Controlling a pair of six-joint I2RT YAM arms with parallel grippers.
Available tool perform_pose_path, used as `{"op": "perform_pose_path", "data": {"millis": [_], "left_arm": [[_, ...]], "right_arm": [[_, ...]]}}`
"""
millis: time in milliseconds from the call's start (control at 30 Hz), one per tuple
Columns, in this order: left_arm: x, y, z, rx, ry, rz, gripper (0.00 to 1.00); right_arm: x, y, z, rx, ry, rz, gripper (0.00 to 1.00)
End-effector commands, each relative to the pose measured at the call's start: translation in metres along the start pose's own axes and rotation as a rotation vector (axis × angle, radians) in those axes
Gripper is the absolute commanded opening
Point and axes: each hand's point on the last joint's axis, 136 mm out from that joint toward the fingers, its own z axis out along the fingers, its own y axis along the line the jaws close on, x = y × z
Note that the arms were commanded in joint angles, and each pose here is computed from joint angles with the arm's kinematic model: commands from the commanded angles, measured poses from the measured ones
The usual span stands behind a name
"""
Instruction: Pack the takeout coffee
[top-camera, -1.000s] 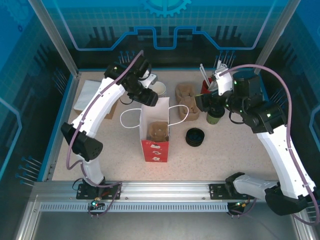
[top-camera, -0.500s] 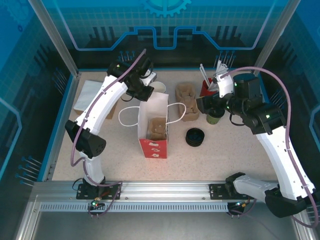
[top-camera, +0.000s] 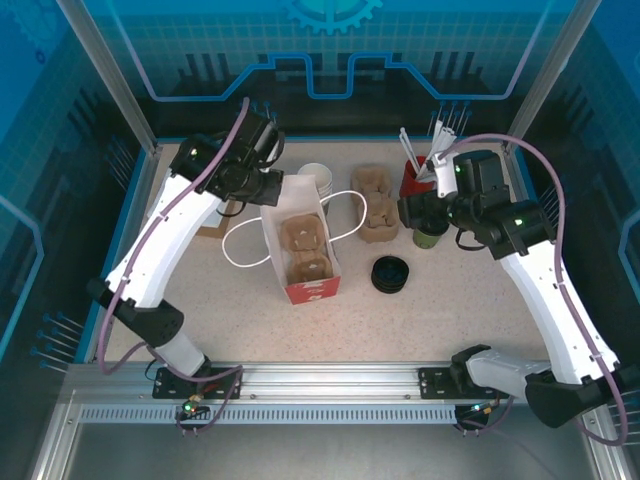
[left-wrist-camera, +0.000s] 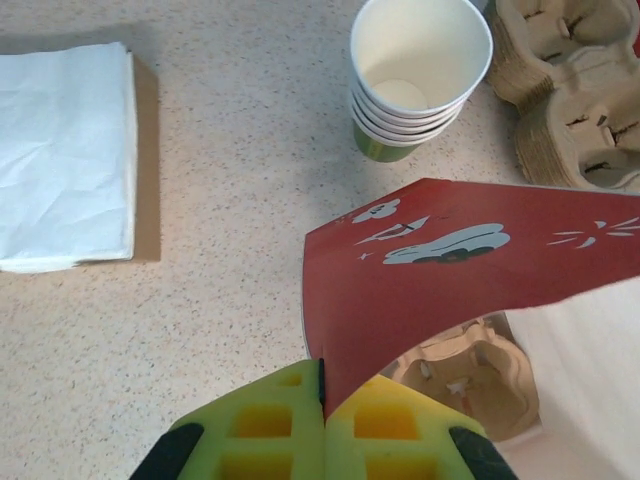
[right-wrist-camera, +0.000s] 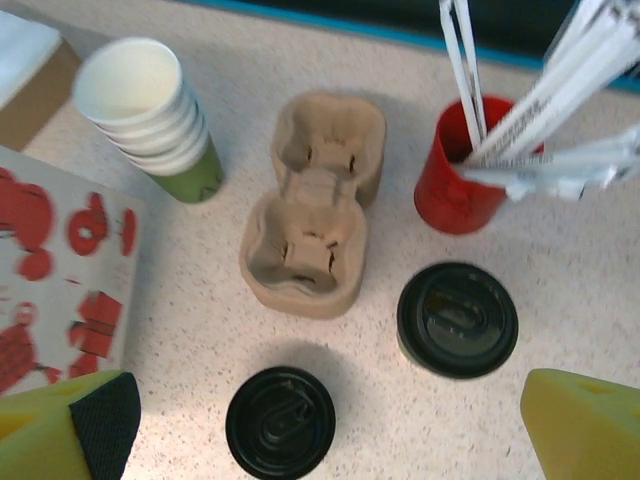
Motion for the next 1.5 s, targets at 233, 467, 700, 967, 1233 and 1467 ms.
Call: {"op": "perform_pose_path", "data": {"millis": [233, 467, 700, 967, 1233, 1467], "left_arm": [[-0.001, 0.009, -0.022, -0.133, -0.204, -0.078, 0.00], [0.004, 0.001, -0.020, -0.147, -0.241, -0.087, 0.00], [0.010, -0.009, -0.007, -0.132, -0.172, -0.120, 0.00], [0.020, -0.016, 0.018, -0.051, -0.013, -0.221, 0.02], [0.028, -0.006, 0.035, 0.022, 0.094, -0.281, 0.26], [0.024, 0.008, 0.020, 0.002, 0.087, -0.083, 0.57]], "right_arm": [[0.072, -0.036, 0.046, 0.107, 0.196, 0.228, 1.00], [0.098, -0.053, 0.064, 0.162, 0.265, 0.289, 1.00], [0.104, -0.058, 0.072, 0.171, 0.288, 0.310, 1.00], [0.108, -0.057, 0.075, 0.164, 0.329, 0.306, 1.00], [0.114, -0.053, 0.080, 0.145, 0.368, 0.310, 1.00], [0.113, -0.054, 0.080, 0.140, 0.373, 0.276, 1.00]]}}
